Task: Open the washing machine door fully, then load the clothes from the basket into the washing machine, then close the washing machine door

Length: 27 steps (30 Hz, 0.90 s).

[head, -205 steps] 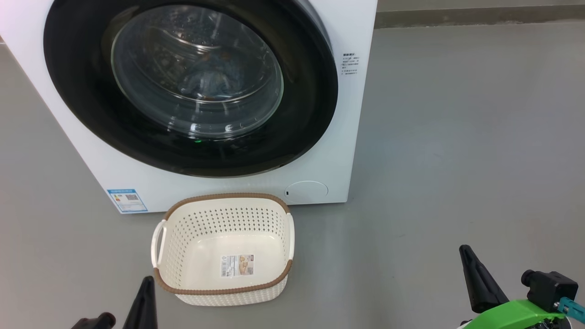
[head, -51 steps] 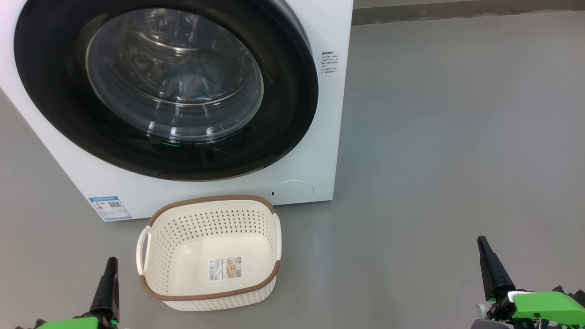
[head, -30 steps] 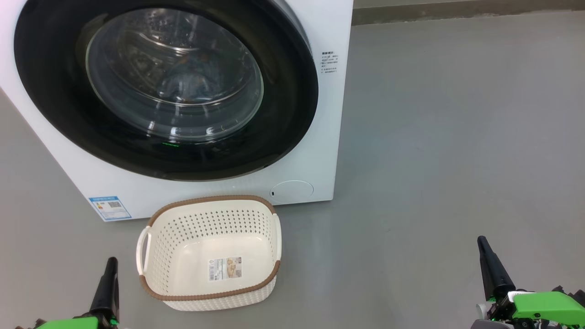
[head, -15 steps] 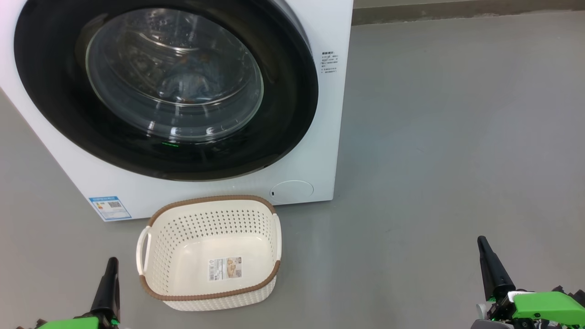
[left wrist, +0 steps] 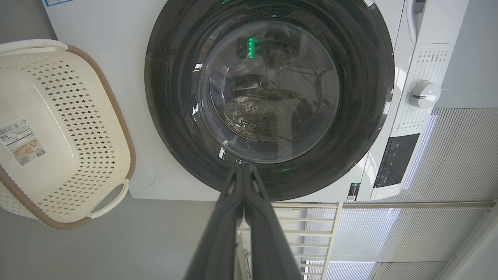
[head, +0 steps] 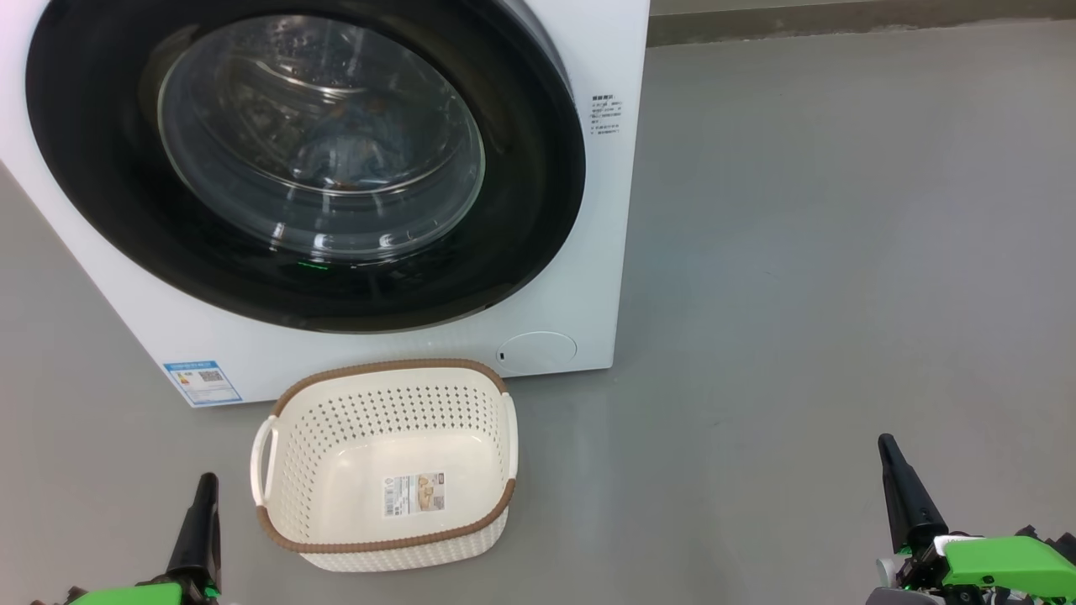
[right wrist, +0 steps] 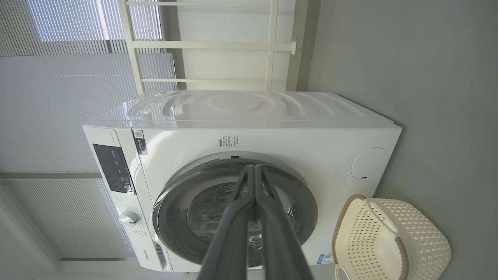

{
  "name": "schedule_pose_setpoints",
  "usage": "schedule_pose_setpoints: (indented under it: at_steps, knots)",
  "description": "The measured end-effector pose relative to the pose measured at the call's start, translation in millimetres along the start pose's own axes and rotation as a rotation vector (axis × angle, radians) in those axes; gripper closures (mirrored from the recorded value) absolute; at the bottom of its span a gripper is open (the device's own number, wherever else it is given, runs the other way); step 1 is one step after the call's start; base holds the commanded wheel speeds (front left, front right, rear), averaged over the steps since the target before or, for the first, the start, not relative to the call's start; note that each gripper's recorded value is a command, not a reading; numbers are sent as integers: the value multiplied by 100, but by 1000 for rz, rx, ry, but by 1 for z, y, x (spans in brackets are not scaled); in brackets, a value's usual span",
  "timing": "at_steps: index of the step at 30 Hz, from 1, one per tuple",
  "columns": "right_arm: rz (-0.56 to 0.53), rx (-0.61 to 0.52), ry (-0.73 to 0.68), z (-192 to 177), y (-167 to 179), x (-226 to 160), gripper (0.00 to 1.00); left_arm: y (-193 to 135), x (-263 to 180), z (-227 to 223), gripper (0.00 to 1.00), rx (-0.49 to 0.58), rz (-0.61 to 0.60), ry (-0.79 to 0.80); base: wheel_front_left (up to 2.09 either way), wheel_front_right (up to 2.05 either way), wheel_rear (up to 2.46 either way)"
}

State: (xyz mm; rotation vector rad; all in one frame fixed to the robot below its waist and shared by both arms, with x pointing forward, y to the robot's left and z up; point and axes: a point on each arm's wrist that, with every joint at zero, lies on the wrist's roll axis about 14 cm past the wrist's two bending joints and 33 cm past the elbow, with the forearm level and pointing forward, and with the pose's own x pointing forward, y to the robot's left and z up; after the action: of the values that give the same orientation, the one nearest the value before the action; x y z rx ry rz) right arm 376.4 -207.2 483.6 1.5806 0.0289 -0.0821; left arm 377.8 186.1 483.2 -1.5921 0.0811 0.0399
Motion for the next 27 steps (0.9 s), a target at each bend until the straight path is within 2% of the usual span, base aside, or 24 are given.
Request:
schedule_pose_setpoints:
  at_steps: [27]
  knots:
    - [0,0,0,0,0,0,100,0,0,1,100,0,0,-2,0,0,0]
